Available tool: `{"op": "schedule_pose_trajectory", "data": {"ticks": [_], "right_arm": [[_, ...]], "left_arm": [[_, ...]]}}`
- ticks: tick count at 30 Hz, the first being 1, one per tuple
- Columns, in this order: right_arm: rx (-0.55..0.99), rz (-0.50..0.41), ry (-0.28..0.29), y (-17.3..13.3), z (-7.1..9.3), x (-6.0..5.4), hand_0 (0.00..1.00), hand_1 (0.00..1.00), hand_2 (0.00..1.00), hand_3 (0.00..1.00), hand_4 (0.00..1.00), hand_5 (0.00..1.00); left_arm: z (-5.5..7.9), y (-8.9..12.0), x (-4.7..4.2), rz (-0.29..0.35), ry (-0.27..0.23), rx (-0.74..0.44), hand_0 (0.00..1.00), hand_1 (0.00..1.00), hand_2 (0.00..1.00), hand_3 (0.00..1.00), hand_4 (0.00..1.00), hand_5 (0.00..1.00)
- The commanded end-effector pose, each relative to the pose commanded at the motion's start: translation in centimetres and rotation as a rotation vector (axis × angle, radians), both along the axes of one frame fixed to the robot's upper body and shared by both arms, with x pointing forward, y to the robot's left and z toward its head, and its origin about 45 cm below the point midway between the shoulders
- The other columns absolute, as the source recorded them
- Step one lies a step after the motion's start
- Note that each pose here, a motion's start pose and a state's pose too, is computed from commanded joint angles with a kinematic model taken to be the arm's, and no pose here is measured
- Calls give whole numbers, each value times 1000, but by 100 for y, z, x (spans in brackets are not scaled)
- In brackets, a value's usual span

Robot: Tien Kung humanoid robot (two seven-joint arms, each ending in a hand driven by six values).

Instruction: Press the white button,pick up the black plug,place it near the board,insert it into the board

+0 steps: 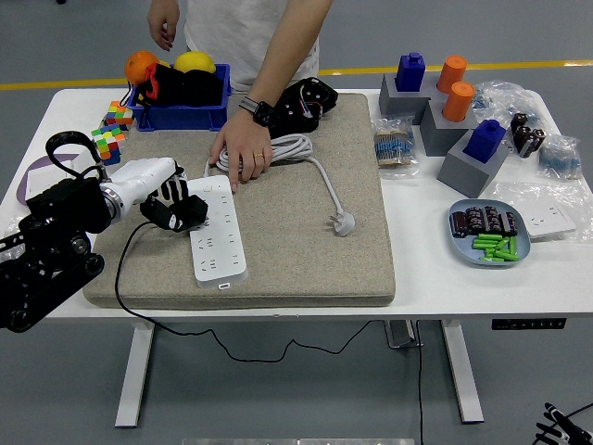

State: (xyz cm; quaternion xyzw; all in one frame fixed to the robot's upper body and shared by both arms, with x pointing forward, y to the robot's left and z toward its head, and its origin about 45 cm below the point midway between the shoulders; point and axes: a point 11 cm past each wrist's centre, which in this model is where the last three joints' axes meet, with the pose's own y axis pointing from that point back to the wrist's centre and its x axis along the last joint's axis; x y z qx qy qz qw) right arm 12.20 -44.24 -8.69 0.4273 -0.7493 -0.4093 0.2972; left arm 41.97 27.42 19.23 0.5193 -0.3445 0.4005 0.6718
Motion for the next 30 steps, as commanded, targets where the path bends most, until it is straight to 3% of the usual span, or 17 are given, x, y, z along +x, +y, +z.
{"op": "schedule_pose_trajectory", "data": {"ticks": [30], "right_arm": [[-1, -2, 6, -4, -7, -31, 720, 602, 550, 641, 721, 477]], "left_arm": [[52, 24, -16, 33, -10, -103, 354, 426, 356, 462, 813, 2]]}}
